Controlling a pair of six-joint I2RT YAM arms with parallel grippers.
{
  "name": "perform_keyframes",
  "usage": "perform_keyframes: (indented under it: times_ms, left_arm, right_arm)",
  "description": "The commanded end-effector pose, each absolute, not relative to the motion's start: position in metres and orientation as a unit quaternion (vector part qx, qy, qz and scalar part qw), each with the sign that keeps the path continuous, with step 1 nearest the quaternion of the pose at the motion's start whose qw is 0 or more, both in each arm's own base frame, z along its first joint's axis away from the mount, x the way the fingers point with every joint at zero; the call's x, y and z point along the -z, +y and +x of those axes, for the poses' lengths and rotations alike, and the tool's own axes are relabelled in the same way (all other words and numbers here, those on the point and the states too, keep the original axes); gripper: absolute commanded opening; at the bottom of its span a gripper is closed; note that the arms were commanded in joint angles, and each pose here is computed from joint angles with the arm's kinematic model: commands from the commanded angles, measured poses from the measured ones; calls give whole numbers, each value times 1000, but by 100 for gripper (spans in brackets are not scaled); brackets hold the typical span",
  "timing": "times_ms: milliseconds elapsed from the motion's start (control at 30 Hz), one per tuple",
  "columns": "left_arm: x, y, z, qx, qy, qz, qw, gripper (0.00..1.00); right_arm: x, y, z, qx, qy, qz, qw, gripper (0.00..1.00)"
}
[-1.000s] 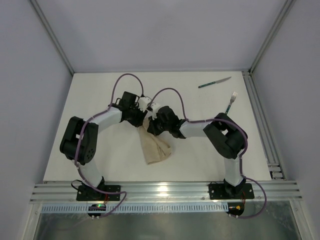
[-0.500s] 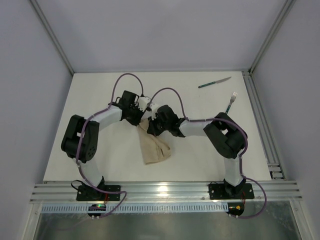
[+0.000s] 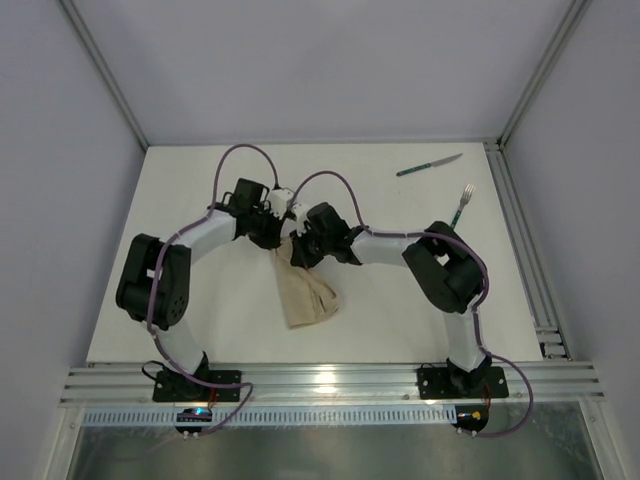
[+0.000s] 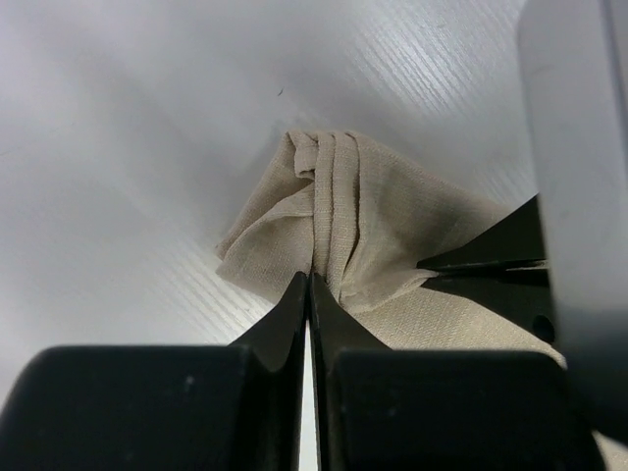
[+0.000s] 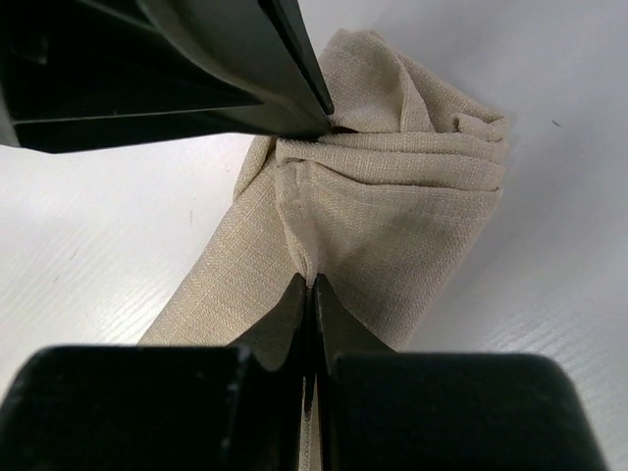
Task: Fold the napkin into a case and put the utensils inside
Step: Grasp the top corner of the smaller rectangle folded napkin from the folded napkin.
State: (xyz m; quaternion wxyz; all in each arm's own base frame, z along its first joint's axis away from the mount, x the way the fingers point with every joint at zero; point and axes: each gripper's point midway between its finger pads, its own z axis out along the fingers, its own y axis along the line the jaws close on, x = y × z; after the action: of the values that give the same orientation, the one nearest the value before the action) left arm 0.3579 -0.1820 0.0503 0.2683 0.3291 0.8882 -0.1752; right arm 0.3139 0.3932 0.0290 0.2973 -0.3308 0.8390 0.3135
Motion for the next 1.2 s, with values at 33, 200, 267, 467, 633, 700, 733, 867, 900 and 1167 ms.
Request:
perform_keyframes:
  times_ms: [33, 200, 267, 467, 633, 700, 733, 867, 900, 1167]
  left_arm:
    - [-97, -215, 352, 246, 844, 352, 322, 0]
    - [-93, -214, 347, 251, 848, 351, 307, 0]
    - [-89, -213, 344, 251, 853, 350, 295, 0]
    - [-86, -217, 344, 269, 853, 342, 288, 0]
    - [-70, -217, 339, 271, 862, 348, 251, 0]
    - [-62, -212, 339, 259, 870, 345, 238, 0]
    - [-58, -210, 336, 257, 874, 343, 229, 0]
    - [-46, -204, 333, 242, 886, 336, 209, 0]
    - [-46, -202, 336, 234, 887, 338, 212, 0]
    - [-56, -193, 354, 213, 886, 329, 249, 0]
  right_arm:
    - [-19, 399, 309, -322, 852, -321, 262, 4]
    - [-17, 393, 317, -320, 869, -270, 264, 4]
    - [-20, 393, 321, -322, 871, -257, 267, 4]
    - [-19, 401, 327, -327, 877, -233, 262, 4]
    - [-24, 405, 333, -342, 878, -206, 263, 4]
    - [-30, 407, 336, -350, 874, -200, 271, 6]
    - [-31, 406, 338, -352, 874, -194, 273, 7]
    - [-50, 412, 339, -385, 854, -193, 291, 15]
    - [-58, 415, 339, -396, 845, -201, 300, 18]
    - [-83, 403, 338, -398, 821, -231, 339, 33]
